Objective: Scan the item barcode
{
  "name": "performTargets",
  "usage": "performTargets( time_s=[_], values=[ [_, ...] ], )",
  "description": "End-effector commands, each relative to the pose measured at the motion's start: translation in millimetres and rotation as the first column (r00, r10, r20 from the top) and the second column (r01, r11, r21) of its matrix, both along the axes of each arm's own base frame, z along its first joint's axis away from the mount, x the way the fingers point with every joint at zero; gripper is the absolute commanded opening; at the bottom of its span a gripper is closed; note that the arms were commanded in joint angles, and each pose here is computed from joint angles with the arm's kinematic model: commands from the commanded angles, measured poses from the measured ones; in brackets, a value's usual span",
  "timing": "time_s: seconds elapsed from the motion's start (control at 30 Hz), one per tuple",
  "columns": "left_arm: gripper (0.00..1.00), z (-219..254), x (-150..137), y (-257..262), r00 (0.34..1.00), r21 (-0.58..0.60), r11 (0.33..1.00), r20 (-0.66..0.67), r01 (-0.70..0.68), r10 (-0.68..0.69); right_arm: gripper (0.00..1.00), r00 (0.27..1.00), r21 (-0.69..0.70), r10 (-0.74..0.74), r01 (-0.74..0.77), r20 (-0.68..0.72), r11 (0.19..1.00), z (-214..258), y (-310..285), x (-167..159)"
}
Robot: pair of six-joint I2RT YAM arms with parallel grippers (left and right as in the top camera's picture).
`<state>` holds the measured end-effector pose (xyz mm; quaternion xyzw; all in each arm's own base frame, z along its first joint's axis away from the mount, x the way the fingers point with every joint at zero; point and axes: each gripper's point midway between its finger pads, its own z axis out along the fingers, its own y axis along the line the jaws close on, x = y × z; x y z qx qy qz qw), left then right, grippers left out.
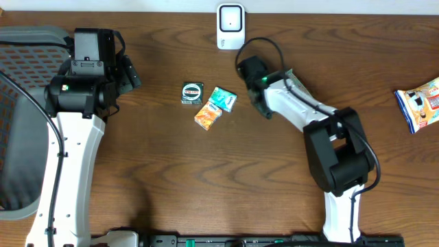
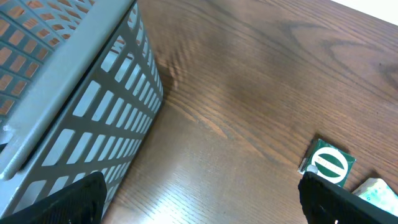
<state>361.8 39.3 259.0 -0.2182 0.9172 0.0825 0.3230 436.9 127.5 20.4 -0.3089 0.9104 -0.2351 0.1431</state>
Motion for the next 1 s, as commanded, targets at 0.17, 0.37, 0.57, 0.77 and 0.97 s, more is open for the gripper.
performTargets(
  time_s=[0.17, 0.37, 0.57, 0.77, 0.97],
  values=[
    [0.98, 0.1, -0.3, 3.4, 1.000, 0.018, 1.000, -0.008, -0.001, 0.001, 0.88, 0.999, 0.301, 0.032, -0.029, -0.006, 0.953, 41.1, 40.2, 28.3],
    [0.98, 0.1, -0.3, 3.4, 1.000, 0.018, 1.000, -0.008, -0.001, 0.001, 0.99, 0.997, 0.398, -0.054, 0.031, 0.047, 0.917, 80.3, 5.7, 64.3],
    [0.98, 0.1, -0.3, 3.4, 1.000, 0.018, 1.000, -0.008, -0.001, 0.001, 0.99, 0.996, 0.524, -0.081, 0.091, -0.043, 0.847, 75.8, -17.2, 60.8],
    [0.98, 0.1, -0.3, 3.4, 1.000, 0.018, 1.000, -0.008, -0.001, 0.001, 0.99, 0.992, 0.562, -0.084, 0.120, -0.090, 0.819, 69.8, -23.8, 54.3],
    [0.98, 0.1, -0.2, 3.4, 1.000, 0.018, 1.000, -0.007, -0.001, 0.001, 0.99, 0.992, 0.474, -0.116, 0.129, -0.057, 0.871, 46.5, -48.4, 57.2]
  ],
)
